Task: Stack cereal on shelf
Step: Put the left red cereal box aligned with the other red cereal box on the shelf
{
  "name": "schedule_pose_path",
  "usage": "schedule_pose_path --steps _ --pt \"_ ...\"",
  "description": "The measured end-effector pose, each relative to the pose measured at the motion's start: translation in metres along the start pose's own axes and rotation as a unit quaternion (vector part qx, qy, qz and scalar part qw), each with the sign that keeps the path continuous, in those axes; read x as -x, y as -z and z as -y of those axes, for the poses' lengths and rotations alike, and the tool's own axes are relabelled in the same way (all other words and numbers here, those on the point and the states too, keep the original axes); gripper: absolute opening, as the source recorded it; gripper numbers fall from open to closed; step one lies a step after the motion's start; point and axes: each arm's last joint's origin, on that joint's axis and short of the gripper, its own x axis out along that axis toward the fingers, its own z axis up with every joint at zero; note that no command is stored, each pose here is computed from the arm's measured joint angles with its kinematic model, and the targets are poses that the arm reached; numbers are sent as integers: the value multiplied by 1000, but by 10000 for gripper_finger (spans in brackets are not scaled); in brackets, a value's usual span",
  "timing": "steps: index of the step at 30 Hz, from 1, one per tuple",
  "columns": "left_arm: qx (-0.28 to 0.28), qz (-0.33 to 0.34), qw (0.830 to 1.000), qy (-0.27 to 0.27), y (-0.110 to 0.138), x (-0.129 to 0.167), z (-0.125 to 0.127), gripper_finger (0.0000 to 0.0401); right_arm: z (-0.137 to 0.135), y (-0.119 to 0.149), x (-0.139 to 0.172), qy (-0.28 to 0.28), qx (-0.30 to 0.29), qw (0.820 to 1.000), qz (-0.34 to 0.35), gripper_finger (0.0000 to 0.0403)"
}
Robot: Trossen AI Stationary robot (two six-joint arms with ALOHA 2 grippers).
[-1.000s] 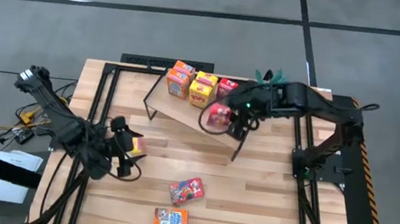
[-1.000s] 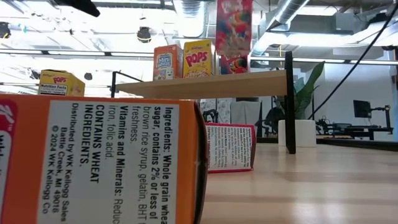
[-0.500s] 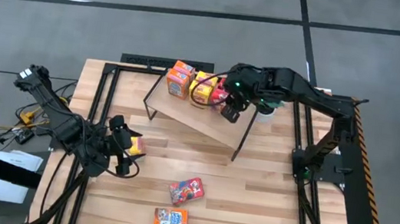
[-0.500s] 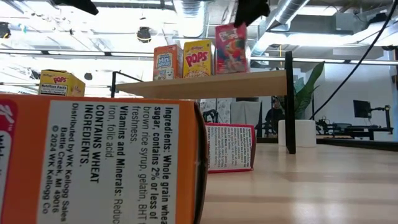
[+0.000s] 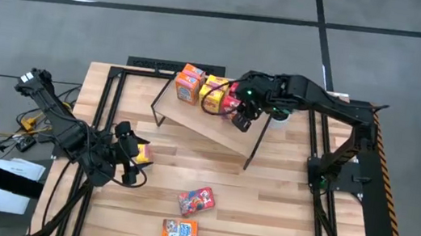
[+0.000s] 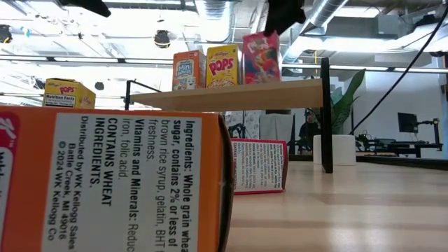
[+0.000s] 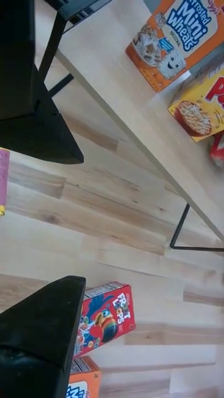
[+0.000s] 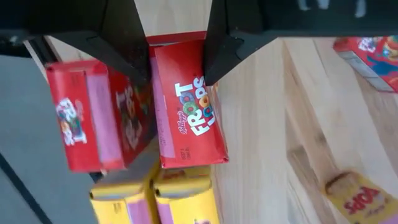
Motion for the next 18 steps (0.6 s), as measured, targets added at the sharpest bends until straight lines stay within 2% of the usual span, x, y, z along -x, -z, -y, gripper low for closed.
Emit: schedule_pose_path --steps 18 --pt "0 1 1000 -1 0 0 0 300 0 1 -5 -2 -10 1000 20 168"
